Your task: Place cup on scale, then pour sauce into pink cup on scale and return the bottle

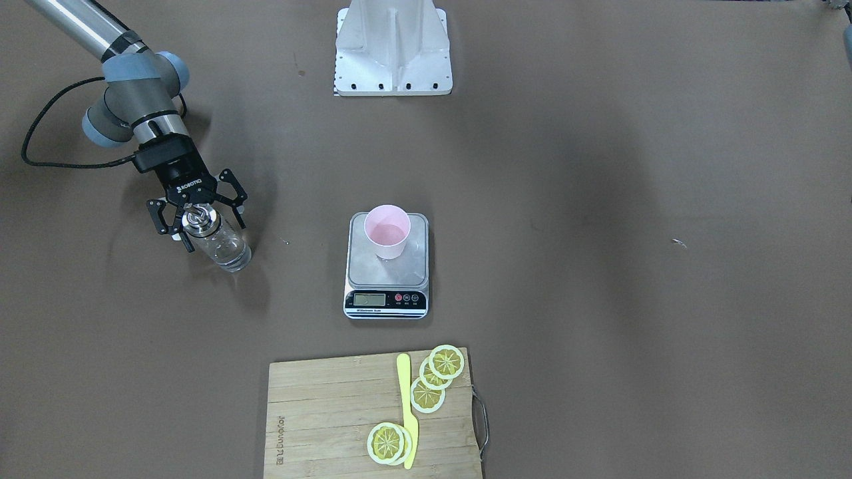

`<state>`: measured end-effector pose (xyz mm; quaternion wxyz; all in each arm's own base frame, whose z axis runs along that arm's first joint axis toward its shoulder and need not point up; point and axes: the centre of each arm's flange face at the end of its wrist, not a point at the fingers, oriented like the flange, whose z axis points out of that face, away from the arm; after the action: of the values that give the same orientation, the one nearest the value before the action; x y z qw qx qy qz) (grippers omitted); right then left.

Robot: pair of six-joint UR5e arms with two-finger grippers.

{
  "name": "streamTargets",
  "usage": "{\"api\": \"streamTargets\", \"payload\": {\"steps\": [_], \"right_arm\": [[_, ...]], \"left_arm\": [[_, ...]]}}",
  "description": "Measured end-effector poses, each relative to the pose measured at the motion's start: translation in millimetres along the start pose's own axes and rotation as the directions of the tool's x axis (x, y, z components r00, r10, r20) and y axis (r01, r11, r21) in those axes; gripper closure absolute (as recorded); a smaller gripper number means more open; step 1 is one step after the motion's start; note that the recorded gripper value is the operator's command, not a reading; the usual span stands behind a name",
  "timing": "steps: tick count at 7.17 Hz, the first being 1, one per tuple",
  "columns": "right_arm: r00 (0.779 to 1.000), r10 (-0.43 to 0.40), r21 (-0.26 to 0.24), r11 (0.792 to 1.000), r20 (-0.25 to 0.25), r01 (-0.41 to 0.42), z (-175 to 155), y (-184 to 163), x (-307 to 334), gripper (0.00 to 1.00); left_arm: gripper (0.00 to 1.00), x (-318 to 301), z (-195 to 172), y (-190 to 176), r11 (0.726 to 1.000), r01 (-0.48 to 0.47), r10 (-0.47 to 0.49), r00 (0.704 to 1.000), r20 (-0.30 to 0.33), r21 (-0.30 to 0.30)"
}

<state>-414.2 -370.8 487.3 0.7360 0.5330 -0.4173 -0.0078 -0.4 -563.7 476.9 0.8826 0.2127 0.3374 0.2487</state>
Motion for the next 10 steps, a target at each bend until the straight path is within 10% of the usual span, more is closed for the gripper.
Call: {"api": "streamTargets", "payload": {"steps": [10], "right_arm": [[0.999,0.007,-0.014,1.000,0.047,-0.006,-58.0,18.7,25.6,0.00]], "left_arm": [[0.03,-0.6,0.4,-0.8,1.000,0.001,-0.001,1.000,0.000,-0.001]]}}
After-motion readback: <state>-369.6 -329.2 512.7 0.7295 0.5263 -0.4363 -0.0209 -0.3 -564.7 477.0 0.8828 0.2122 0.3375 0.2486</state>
